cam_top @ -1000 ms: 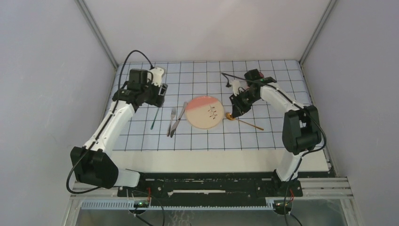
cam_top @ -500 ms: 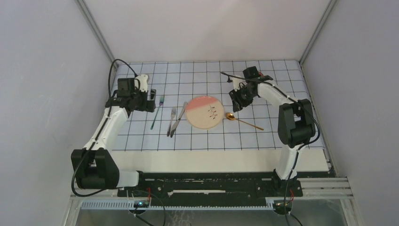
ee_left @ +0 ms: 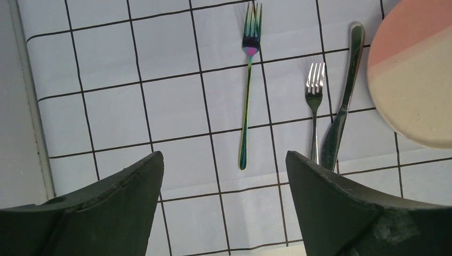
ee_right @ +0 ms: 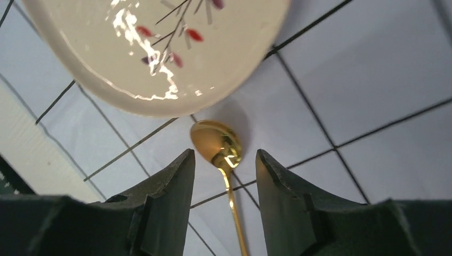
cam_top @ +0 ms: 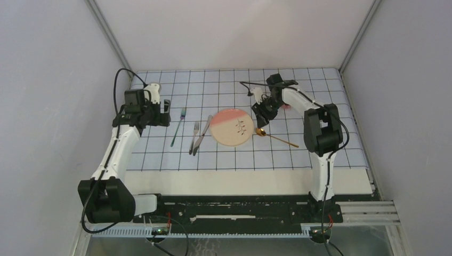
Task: Set the dinner table for one person
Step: Pick up the spoon from the napkin.
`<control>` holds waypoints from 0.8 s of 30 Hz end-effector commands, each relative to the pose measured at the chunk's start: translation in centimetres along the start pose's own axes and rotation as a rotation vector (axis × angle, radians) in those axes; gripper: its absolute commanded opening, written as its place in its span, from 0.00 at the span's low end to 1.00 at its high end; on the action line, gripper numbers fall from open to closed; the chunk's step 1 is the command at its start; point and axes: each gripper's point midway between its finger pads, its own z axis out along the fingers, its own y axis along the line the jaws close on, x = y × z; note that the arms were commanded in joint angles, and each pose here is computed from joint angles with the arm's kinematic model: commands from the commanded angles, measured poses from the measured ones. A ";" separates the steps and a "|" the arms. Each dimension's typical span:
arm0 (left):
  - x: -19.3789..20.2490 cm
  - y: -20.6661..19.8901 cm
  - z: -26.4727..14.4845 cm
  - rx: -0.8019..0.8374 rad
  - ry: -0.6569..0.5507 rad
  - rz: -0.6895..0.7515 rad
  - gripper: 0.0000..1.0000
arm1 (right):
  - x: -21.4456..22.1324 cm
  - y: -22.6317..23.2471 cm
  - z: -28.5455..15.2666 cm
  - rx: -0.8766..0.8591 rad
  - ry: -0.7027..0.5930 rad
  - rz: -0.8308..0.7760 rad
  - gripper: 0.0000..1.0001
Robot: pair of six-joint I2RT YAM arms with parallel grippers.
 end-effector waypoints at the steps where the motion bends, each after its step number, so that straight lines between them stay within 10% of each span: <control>1: -0.2 0.4 -0.9 -0.005 -0.025 -0.022 0.89 | 1.1 2.8 -0.5 -0.170 0.041 -0.093 0.54; 24: 1.4 0.7 0.2 -0.009 0.026 -0.022 0.89 | 2.0 3.7 0.7 -0.297 0.106 -0.233 0.53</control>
